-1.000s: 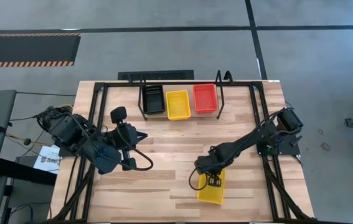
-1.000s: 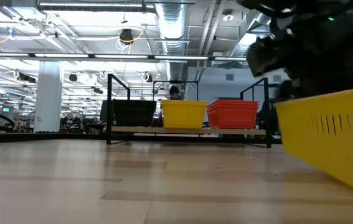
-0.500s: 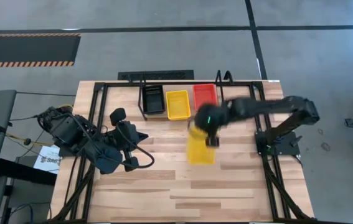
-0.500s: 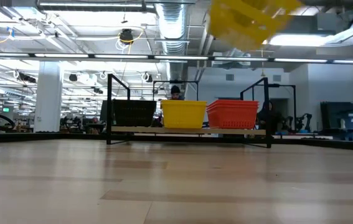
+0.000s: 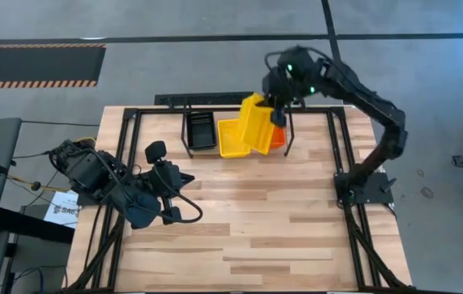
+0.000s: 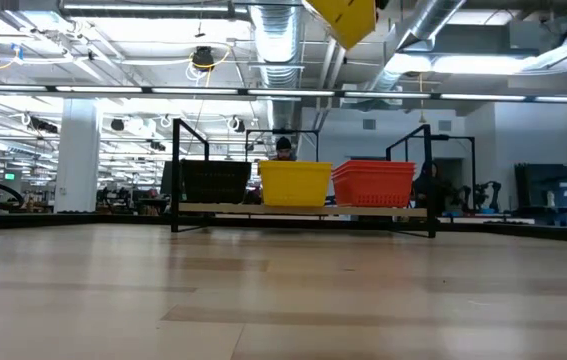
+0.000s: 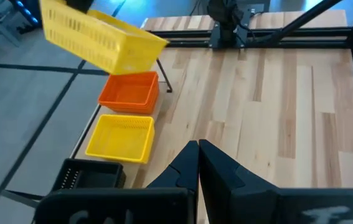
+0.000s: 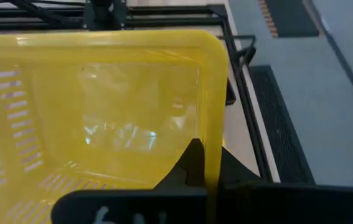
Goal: Stack baskets on shelf by color
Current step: Stack the yellow bin on top of the other yellow bin on the shelf
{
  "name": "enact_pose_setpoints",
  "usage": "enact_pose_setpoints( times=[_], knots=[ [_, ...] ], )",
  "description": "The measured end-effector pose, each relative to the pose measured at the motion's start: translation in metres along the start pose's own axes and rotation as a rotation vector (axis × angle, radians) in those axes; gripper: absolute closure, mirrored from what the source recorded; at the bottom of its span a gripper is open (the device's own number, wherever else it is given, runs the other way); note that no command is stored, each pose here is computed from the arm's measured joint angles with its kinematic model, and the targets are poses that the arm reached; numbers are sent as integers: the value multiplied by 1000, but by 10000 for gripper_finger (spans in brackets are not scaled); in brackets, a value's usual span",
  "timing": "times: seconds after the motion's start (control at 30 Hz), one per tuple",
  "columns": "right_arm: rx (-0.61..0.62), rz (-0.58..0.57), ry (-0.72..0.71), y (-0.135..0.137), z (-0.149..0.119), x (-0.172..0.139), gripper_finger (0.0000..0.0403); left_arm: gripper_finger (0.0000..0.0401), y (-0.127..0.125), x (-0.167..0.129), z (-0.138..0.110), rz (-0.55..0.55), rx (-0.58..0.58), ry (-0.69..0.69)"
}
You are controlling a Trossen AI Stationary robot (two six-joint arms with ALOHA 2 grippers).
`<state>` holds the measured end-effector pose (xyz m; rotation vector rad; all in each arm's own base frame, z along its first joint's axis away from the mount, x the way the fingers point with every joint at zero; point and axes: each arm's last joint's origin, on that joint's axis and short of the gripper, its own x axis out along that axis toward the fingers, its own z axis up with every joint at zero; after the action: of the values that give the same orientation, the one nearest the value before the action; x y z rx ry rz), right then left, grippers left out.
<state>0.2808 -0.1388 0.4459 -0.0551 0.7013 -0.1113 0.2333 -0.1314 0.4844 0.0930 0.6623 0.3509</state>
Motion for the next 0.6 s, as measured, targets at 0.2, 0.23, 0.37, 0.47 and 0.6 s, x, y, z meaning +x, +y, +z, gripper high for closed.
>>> enact_pose_setpoints(
  times=[0.2, 0.23, 0.37, 0.47, 0.6],
  knots=[
    [-52, 58, -1, -29, 17, 20, 402, 401, 0, 0, 0, 2, 32, -1],
    [-71, 73, -9, -32, 20, 25, 402, 401, 0, 0, 0, 3, 29, -1],
    [-118, 163, 4, -45, 23, 50, 402, 401, 1, 0, 0, 24, -16, -14],
    [-130, 226, 33, -51, 13, 66, 402, 401, 2, 0, 1, 48, -60, -30],
    [-130, 278, 62, -55, 6, 75, 402, 401, 3, 0, 1, 76, -105, -50]
  ],
)
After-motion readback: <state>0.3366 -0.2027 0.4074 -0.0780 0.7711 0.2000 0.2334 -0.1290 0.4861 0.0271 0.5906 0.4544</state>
